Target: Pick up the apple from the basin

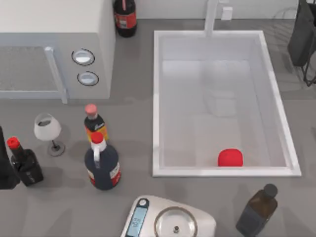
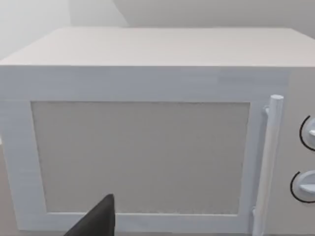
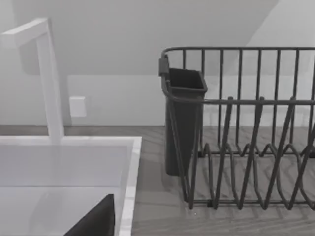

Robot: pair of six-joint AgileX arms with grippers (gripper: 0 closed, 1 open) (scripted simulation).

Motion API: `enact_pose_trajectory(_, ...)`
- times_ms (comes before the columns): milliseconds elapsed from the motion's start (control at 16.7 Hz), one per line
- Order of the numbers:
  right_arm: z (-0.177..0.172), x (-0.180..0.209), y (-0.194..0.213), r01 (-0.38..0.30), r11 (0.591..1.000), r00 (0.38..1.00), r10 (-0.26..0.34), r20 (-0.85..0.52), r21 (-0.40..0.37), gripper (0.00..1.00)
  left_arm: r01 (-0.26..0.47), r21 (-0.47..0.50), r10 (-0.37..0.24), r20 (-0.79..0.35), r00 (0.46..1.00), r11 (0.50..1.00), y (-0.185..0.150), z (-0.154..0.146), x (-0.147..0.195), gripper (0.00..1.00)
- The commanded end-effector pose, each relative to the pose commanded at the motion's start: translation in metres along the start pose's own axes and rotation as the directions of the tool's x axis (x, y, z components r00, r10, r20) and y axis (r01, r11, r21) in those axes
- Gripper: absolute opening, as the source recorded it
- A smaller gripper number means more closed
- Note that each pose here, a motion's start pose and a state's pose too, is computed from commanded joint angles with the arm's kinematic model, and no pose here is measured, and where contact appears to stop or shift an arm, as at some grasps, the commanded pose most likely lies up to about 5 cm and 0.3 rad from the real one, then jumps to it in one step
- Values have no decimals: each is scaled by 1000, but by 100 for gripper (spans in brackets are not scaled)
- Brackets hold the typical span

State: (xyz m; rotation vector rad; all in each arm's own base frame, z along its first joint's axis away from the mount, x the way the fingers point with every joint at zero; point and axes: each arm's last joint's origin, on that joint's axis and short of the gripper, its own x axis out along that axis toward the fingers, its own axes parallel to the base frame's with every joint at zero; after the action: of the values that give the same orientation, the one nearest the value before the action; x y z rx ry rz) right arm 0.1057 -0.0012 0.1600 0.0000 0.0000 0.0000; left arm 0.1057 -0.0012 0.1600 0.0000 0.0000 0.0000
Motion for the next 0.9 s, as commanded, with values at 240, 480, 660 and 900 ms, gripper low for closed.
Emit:
enact_pose_trajectory(240, 0, 0, 0, 0, 1000, 1000, 0, 0, 0, 100, 0, 0, 0, 0, 1000, 1000, 0, 0, 0, 100)
enact_pose_trajectory(480, 2, 0, 0, -3, 1000, 1000, 3, -7, 3, 100, 0, 0, 0, 0, 1000, 1000, 0, 0, 0, 100)
enact_pose_trajectory(660, 18, 2, 3, -28, 999, 997, 30, -74, 30, 100, 0, 0, 0, 0, 1000, 1000, 0, 0, 0, 100)
enact_pose_trajectory(900, 54, 17, 12, -70, 993, 958, 93, -272, 95, 100, 0, 0, 0, 0, 1000, 1000, 0, 0, 0, 100)
